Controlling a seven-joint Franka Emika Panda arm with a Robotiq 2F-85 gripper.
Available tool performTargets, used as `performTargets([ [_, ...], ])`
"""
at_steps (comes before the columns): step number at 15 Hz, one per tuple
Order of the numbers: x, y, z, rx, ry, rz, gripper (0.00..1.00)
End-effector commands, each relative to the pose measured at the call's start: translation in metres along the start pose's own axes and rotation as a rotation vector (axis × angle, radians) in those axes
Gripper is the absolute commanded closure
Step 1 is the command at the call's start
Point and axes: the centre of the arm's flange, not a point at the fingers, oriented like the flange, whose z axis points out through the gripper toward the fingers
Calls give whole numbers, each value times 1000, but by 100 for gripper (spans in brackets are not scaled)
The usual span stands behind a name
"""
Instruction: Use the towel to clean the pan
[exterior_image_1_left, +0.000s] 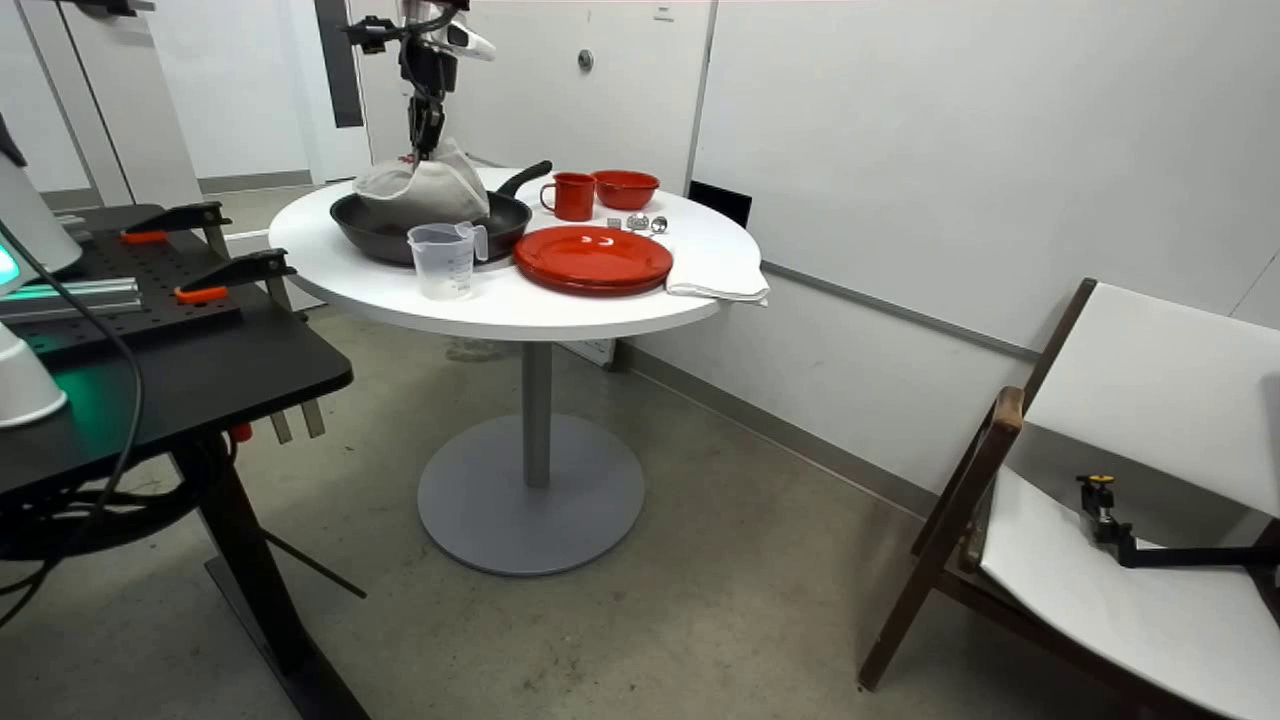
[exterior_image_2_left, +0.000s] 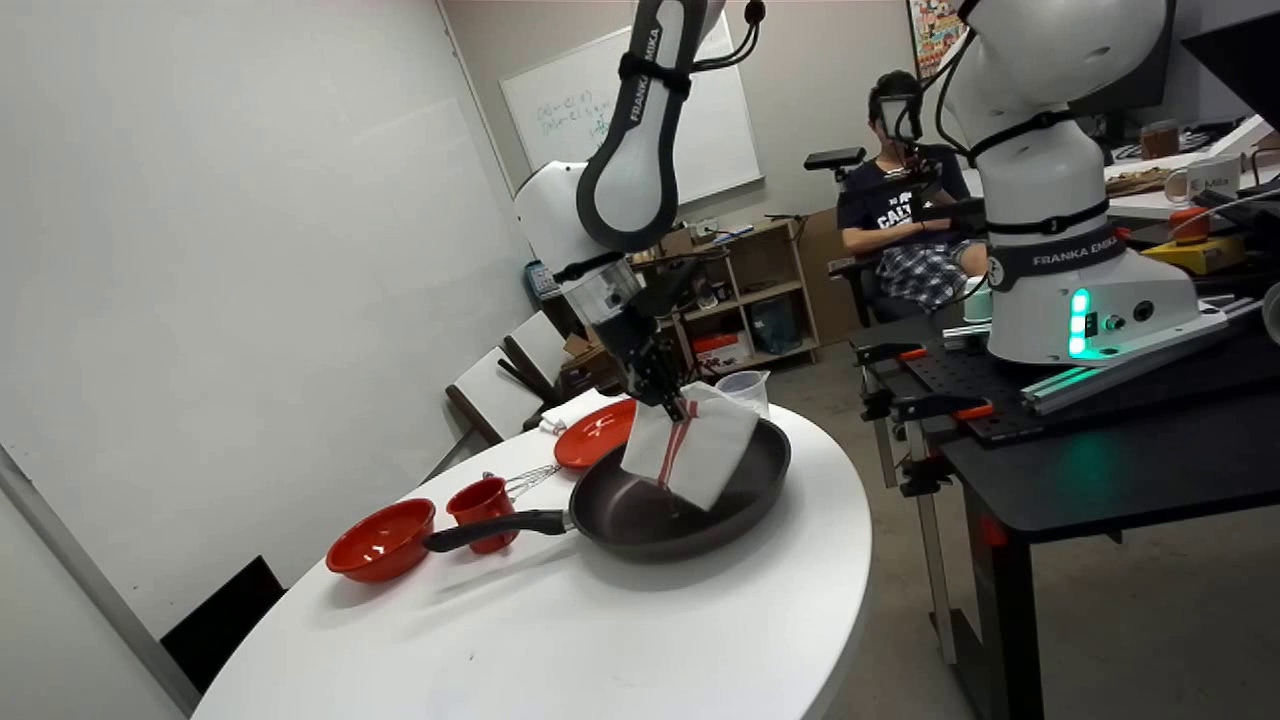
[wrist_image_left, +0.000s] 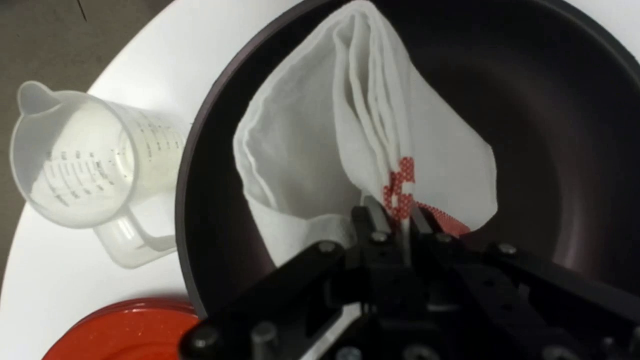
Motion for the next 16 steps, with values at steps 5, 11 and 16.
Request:
performTargets([
  [5,23,1,68,-103,45,56,95],
  [11,26,-10,95,-242,139,15,95],
  [16,17,-41,100,-325,205,-96,95],
])
